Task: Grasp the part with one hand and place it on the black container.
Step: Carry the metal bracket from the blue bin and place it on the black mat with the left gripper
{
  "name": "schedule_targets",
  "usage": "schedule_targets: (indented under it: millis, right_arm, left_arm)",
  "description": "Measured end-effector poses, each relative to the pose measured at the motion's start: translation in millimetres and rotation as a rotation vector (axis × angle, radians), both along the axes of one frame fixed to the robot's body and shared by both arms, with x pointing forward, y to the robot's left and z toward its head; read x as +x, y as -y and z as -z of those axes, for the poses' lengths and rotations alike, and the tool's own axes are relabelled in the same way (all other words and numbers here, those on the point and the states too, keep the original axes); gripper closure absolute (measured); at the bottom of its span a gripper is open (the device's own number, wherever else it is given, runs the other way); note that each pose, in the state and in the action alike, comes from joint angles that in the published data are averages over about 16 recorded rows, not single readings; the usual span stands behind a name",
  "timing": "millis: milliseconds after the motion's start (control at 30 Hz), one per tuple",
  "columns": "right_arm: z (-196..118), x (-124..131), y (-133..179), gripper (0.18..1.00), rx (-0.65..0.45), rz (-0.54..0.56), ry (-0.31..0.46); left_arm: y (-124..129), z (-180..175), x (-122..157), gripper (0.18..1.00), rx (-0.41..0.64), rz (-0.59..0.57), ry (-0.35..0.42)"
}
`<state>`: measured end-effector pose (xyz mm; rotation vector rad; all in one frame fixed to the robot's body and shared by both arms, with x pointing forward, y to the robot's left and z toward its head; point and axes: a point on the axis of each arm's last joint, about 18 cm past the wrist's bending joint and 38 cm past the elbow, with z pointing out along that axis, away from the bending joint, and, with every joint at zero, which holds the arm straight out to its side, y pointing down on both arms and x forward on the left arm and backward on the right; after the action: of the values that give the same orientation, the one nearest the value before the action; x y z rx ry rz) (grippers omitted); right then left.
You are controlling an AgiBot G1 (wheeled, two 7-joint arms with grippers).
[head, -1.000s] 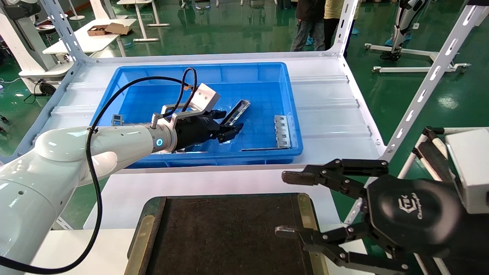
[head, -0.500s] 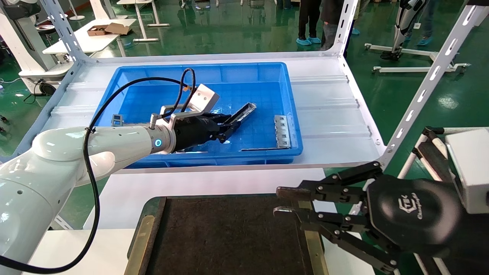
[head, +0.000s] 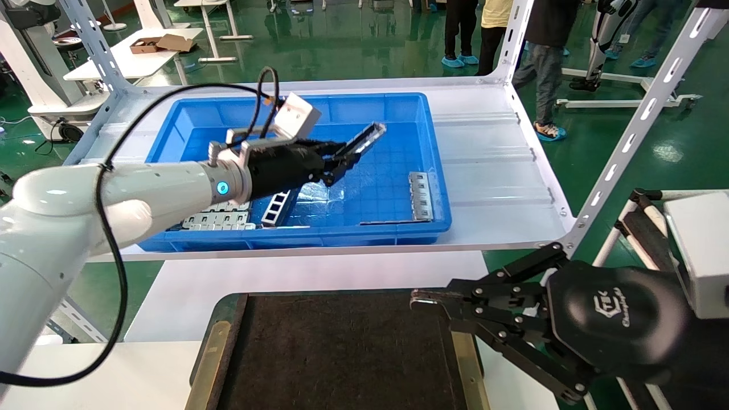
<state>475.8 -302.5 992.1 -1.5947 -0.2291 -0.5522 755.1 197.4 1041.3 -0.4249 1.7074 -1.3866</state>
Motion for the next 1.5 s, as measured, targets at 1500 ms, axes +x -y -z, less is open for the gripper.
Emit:
schedule_targets:
  millis: [1500]
  right_arm:
    - [0,0,0,0.988,0.0,0.0,0.0]
  left_arm:
    - [-41,117,-189,0.827,0.109,0.517,-0.074]
